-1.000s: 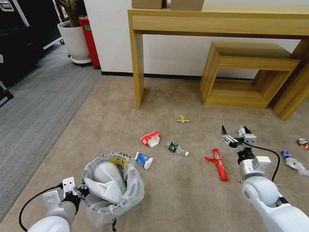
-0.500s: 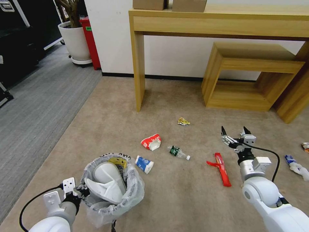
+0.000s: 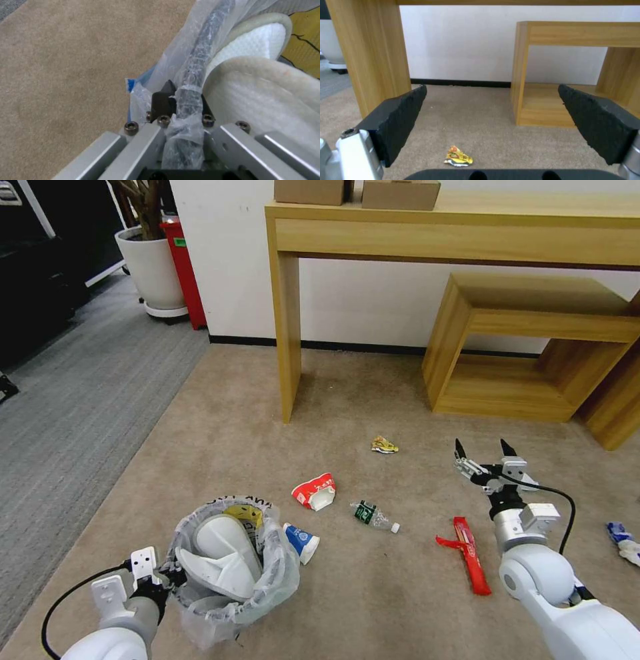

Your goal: Pick up the trash bin and place the garbage on the floor into it.

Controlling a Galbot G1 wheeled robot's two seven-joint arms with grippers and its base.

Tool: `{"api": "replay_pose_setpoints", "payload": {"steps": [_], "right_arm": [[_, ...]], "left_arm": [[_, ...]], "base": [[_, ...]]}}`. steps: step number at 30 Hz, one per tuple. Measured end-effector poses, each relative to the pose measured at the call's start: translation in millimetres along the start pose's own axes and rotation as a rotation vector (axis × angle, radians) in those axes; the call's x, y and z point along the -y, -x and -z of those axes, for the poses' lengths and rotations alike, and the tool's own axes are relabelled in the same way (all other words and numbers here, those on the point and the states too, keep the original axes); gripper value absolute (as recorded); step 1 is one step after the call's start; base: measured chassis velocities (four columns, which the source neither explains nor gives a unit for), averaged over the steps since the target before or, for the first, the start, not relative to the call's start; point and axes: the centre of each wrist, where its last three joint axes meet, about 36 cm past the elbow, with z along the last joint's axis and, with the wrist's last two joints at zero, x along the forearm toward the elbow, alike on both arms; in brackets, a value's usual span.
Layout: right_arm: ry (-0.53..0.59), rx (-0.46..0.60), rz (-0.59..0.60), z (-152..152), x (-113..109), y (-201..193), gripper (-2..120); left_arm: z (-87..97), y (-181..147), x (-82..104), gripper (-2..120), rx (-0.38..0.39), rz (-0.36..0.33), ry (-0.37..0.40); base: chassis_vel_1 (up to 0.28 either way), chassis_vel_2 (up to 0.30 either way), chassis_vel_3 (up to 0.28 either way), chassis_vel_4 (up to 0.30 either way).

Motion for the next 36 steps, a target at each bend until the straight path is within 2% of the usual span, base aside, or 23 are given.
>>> {"api": "replay_pose_setpoints", "payload": {"steps": [10, 20, 22, 23, 24, 26, 32, 33, 36], "right_arm": [[0.002, -0.015, 0.007, -3.1, -3.4, -0.4, 100], [0.012, -0.035, -0.012, -2.8, -6.5, 3.1, 100], [0.042, -0.096, -0.018, -0.7, -12.3, 4.3, 100], [0.079, -0.165, -0.03, 2.2, -19.0, 5.6, 100], [0.079, -0.165, -0.03, 2.2, -19.0, 5.6, 100], [0.159, -0.308, -0.053, 6.0, -34.2, 10.5, 100], [0.221, -0.434, -0.068, 9.4, -47.9, 14.7, 100], [0.25, -0.51, -0.086, 11.3, -56.4, 17.6, 100], [0.264, -0.553, -0.096, 11.3, -61.7, 19.7, 100]], "left_arm": [[-0.8, 1.9, 0.0, 0, 0.001, 0.003, 0.0], [-1.2, 3.6, 1.0, 0, 0.002, 0.002, -0.001], [-1.4, 4.0, 1.3, 0, 0.002, 0.001, -0.001], [-1.6, 4.3, 1.3, 0, 0.001, 0.002, -0.002], [-1.6, 4.3, 1.3, 0, 0.001, 0.002, -0.002], [-2.2, 4.9, 1.3, 0, 0.0, 0.003, -0.003], [-2.6, 5.3, 1.1, 0, 0.0, 0.004, -0.005], [-2.8, 5.5, 0.9, 0, 0.0, 0.005, -0.006], [-3.1, 6.0, 0.6, 0, 0.0, 0.007, -0.007]], "base": [[-0.004, 0.003, 0.007, -0.004], [-0.095, 0.072, 0.082, -0.072], [0.0, 0.0, 0.0, 0.0], [0.0, 0.0, 0.0, 0.0], [0.0, 0.0, 0.0, 0.0], [0.0, 0.0, 0.0, 0.0], [0.0, 0.0, 0.0, 0.0], [0.0, 0.0, 0.0, 0.0], [0.0, 0.0, 0.0, 0.0]]}}
